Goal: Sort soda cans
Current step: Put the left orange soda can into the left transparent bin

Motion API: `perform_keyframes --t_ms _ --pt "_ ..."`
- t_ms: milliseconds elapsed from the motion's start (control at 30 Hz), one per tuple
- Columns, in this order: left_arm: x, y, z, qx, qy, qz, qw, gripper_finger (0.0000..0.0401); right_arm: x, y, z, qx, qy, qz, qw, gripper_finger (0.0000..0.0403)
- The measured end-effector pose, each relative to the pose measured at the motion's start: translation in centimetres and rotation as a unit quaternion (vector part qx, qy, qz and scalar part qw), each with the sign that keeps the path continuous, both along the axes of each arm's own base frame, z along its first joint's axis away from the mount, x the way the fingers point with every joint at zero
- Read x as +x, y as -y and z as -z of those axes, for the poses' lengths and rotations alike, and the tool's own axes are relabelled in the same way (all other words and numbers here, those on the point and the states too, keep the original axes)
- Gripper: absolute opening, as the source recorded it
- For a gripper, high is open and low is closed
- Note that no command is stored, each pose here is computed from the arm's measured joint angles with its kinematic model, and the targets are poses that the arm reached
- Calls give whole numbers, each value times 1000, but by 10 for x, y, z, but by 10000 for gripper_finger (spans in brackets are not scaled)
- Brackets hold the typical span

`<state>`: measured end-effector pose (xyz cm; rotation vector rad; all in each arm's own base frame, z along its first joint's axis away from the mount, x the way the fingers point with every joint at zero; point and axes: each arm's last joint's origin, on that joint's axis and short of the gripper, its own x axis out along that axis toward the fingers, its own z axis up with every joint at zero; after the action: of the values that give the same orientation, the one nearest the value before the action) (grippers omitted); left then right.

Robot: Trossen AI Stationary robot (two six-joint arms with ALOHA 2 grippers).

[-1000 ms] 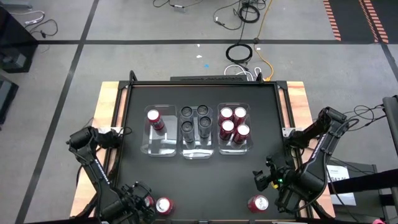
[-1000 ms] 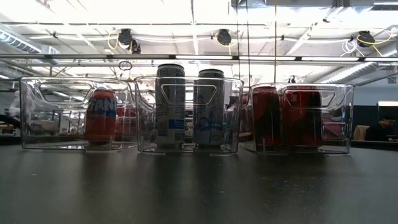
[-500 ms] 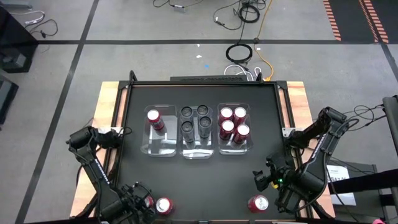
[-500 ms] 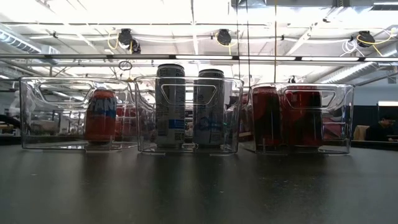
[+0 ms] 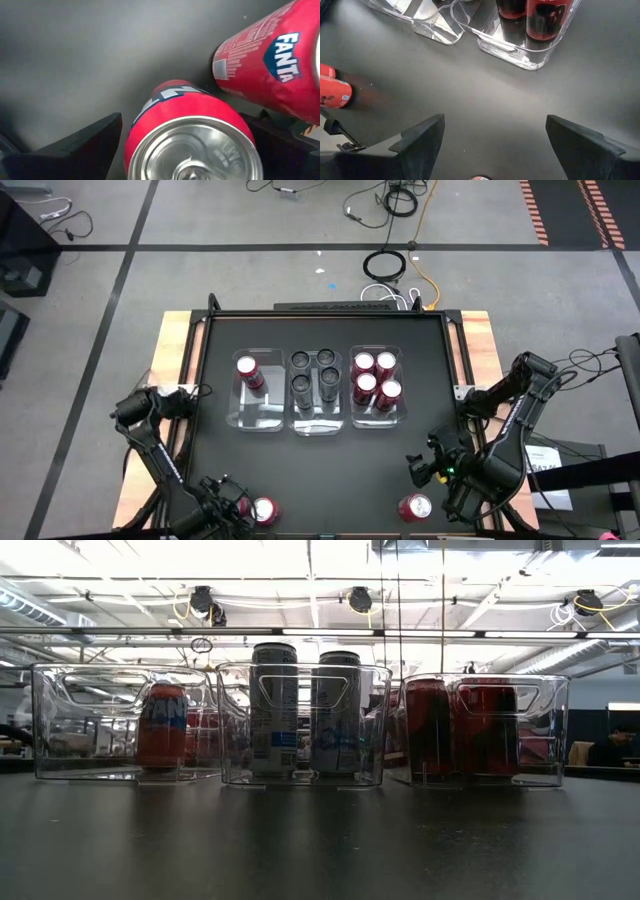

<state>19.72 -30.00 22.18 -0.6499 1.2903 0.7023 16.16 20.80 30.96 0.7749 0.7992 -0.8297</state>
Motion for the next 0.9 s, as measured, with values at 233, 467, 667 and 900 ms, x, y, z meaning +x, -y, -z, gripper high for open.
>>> perform_keyframes --t_ms 233,467,667,900 --pt "1 0 2 -9 -22 9 1000 371 0 -1 0 3 2 0 1000 341" --pt "2 -1 2 -17 -36 6 999 311 1 -1 0 5 4 1 1000 341" --pt "0 -9 -6 -9 -51 14 999 311 1 -1 0 6 4 0 1000 341" --pt "-19 -50 -54 36 -74 39 996 315 1 0 0 7 5 9 1000 341"
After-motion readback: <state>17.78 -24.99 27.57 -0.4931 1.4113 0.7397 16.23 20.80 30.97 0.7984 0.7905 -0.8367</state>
